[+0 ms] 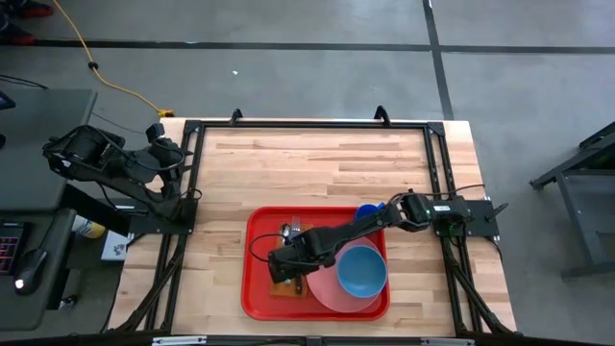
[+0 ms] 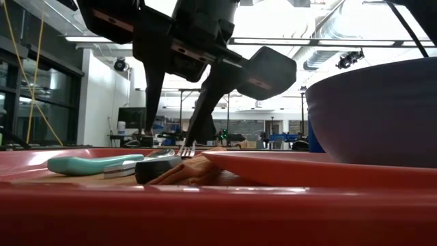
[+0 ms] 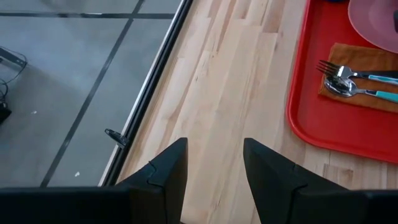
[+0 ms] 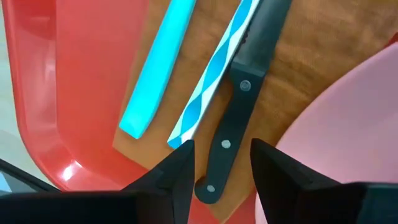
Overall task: Set up tray
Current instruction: Adjust the black bread knife
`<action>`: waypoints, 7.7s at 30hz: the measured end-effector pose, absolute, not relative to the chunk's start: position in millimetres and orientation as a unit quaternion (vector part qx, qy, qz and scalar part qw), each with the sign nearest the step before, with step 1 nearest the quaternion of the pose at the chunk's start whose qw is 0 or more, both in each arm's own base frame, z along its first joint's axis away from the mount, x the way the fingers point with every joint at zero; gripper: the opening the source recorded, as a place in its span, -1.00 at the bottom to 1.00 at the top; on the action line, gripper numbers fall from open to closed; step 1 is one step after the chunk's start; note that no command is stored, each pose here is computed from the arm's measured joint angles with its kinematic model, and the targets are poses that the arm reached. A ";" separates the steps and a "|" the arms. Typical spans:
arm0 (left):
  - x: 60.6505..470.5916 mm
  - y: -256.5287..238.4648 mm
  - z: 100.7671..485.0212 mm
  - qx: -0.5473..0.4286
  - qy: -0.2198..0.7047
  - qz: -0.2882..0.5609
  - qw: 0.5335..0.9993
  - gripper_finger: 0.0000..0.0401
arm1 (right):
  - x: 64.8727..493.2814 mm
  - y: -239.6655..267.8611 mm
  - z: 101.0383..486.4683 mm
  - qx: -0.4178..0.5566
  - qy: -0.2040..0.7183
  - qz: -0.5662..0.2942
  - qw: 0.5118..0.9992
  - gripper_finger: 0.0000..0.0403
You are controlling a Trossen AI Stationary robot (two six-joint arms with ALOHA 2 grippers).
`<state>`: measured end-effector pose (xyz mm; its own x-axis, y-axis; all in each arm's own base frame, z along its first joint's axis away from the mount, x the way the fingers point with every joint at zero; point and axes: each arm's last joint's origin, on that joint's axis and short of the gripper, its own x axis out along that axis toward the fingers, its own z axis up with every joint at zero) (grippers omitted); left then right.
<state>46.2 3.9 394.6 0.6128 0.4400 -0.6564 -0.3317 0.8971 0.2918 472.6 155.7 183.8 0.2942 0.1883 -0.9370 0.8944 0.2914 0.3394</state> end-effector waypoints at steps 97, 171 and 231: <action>46.3 3.9 394.6 0.082 0.387 0.211 0.894 -0.07 | 481.8 139.5 149.2 0.500 0.547 -0.300 0.601 -0.84; 34.1 6.8 394.7 0.065 0.375 0.195 0.904 -0.07 | 472.1 130.5 168.0 0.538 0.494 -0.398 0.555 -0.72; 14.3 12.9 394.7 0.048 0.346 0.192 0.917 -0.07 | 471.8 91.4 168.9 0.454 0.511 -0.415 0.600 -0.95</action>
